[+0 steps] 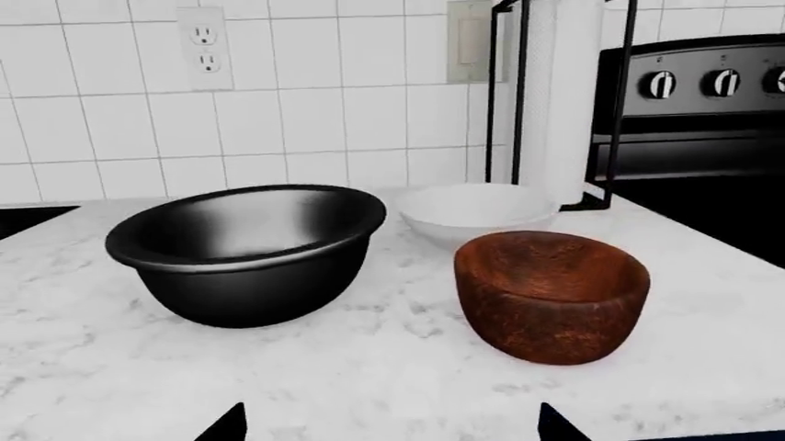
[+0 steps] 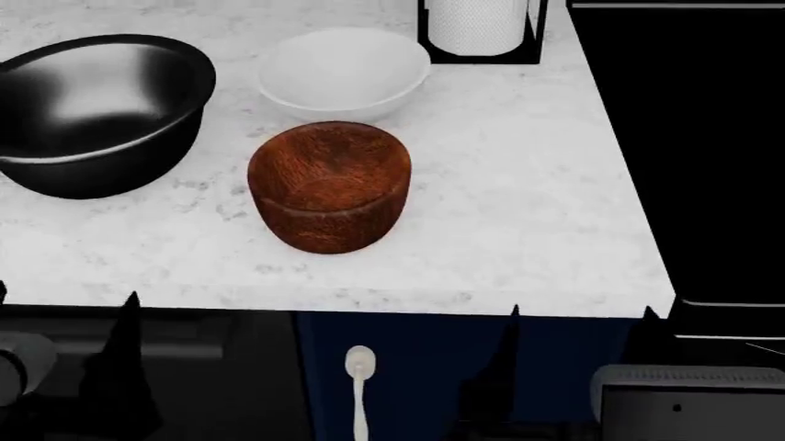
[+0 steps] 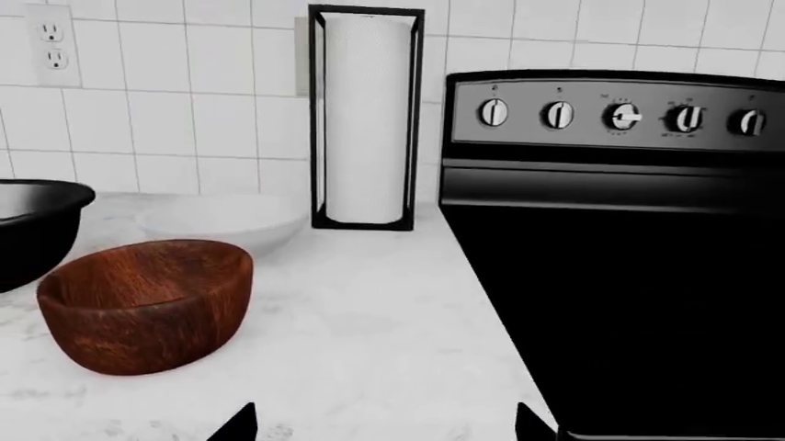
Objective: Stack the bowls from largest to smallest.
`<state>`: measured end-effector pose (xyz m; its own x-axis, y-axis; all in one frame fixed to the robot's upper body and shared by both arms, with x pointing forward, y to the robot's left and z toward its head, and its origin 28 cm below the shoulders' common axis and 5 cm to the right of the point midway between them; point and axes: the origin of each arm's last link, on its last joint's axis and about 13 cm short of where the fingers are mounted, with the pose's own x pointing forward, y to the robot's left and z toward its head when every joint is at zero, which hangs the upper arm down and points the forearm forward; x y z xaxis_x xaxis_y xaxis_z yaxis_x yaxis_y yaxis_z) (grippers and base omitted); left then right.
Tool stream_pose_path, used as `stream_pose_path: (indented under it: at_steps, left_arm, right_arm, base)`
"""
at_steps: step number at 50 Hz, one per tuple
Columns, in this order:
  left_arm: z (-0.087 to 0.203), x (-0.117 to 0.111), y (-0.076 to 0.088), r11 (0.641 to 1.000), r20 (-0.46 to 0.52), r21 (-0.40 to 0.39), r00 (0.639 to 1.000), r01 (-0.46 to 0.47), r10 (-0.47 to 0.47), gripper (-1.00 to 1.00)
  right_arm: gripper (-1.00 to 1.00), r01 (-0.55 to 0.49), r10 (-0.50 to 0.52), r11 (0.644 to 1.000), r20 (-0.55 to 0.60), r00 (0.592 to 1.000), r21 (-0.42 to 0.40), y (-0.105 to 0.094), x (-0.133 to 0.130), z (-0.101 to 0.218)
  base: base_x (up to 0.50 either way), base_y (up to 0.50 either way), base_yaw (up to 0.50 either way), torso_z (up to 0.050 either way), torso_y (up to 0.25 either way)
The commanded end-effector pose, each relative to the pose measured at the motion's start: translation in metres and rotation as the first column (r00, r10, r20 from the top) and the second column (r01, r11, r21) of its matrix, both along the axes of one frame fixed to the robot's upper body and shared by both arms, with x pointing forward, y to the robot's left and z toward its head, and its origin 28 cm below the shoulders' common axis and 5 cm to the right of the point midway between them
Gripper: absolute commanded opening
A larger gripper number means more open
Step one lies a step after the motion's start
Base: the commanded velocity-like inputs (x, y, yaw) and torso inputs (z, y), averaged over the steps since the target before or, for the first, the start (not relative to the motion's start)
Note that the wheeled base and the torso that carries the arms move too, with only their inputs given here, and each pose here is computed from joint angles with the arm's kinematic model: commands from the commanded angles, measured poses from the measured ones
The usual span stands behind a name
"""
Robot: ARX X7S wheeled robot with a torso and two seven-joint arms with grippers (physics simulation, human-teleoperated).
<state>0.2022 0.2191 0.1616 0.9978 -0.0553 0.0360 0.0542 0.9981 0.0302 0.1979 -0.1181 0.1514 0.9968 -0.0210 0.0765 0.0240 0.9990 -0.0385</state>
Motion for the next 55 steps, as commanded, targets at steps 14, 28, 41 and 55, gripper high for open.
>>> stream_pose_path:
  at_steps: [14,28,41,55]
  left_arm:
    - [0.011,-0.002,0.015,1.0,0.004,-0.028,1.0,-0.001,0.001,1.0]
    - [0.011,-0.002,0.017,0.999,-0.008,-0.043,1.0,0.0,-0.001,1.0]
    - [0.016,-0.002,0.021,0.999,-0.027,-0.037,0.999,-0.039,0.038,1.0]
    - [0.022,-0.003,0.03,0.997,-0.012,-0.008,0.997,-0.074,0.074,1.0]
  right_arm:
    - [1.0,0.048,-0.049,0.998,-0.029,0.998,-0.035,-0.009,-0.006,0.009]
    - [1.0,0.075,-0.077,0.995,-0.027,0.997,-0.066,-0.012,-0.008,0.012]
    - [1.0,0.09,-0.089,0.995,0.025,0.996,-0.052,-0.015,-0.01,0.019]
    - [1.0,0.134,-0.128,0.985,0.062,0.99,-0.113,-0.019,-0.012,0.023]
  base:
    - [0.0,0.0,0.0,0.05,0.0]
    - [0.0,0.0,0.0,0.05,0.0]
    - [0.0,0.0,0.0,0.03,0.0]
    - [0.33,0.42,0.0,0.0,0.0]
